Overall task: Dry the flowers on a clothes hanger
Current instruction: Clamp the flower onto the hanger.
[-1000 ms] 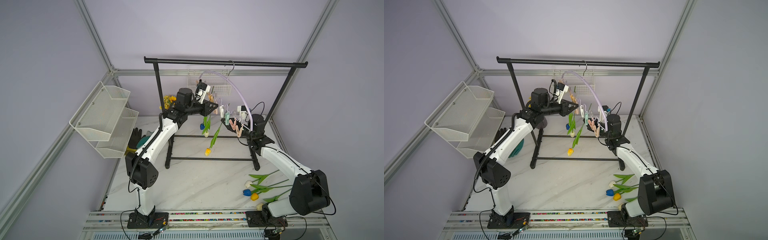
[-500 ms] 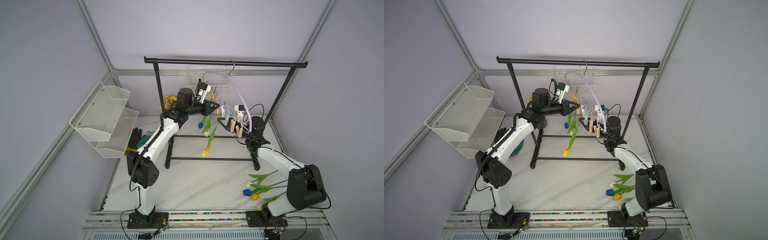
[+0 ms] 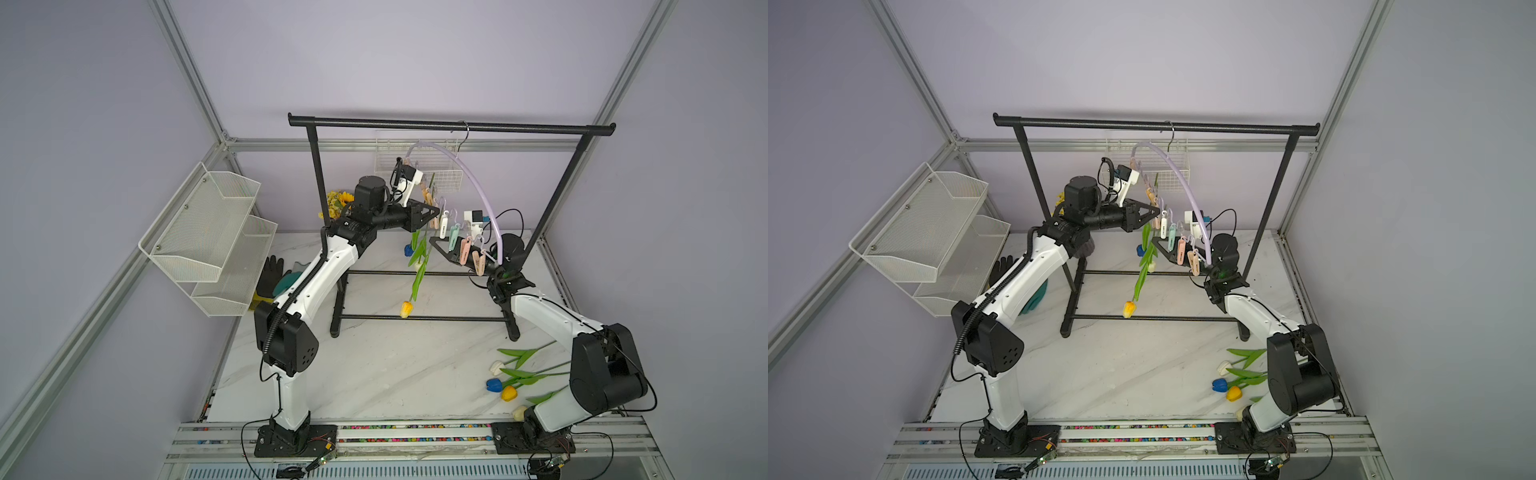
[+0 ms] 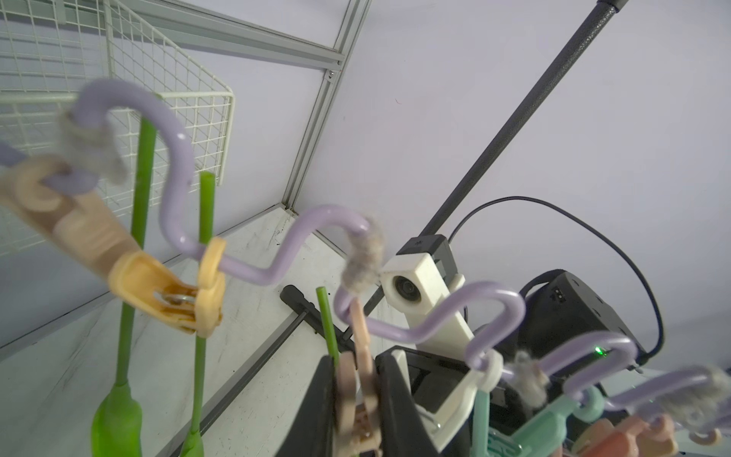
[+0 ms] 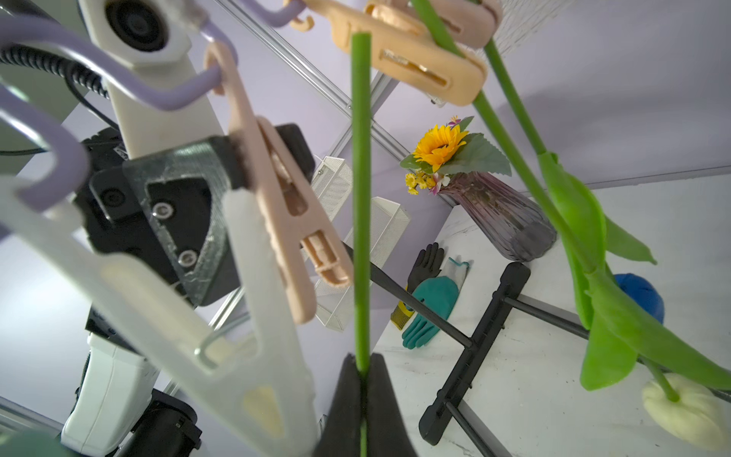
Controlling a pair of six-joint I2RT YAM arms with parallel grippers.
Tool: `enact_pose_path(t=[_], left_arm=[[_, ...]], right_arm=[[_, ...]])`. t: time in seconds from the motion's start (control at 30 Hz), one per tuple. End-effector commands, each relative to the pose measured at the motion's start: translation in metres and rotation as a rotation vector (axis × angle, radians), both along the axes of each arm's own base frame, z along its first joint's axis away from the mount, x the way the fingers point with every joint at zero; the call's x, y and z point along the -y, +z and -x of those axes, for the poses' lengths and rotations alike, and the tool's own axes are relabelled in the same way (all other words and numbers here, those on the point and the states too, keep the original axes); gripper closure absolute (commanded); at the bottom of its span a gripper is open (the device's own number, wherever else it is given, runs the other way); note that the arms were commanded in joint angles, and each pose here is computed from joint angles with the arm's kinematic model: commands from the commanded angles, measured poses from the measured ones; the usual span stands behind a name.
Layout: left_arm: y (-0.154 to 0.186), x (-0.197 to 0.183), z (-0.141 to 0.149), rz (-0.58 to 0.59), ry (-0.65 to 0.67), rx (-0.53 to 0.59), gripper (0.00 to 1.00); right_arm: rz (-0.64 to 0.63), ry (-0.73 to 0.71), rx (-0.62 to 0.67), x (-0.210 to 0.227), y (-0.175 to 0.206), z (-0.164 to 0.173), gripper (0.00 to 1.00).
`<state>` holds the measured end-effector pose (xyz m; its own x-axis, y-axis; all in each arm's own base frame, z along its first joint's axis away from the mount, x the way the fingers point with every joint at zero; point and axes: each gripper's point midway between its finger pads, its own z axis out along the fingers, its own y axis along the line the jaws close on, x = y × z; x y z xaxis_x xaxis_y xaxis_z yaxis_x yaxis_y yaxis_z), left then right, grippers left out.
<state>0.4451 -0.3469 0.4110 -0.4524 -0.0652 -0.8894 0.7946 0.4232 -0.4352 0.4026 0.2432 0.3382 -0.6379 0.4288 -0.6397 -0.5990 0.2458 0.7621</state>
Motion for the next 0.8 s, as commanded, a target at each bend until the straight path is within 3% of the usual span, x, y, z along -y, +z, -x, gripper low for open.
enact_pose_path(t=[0.0, 0.77], left_arm=[[0.014, -0.001, 0.000, 0.040, -0.010, 0.035, 1.00], [0.011, 0.002, 0.001, 0.045, -0.028, 0.024, 1.00]], right_arm=[[-0.021, 0.027, 0.061, -0.004, 0.019, 0.004, 1.00], [-0.034, 0.027, 0.078, -0.007, 0.030, -0.001, 1.00]])
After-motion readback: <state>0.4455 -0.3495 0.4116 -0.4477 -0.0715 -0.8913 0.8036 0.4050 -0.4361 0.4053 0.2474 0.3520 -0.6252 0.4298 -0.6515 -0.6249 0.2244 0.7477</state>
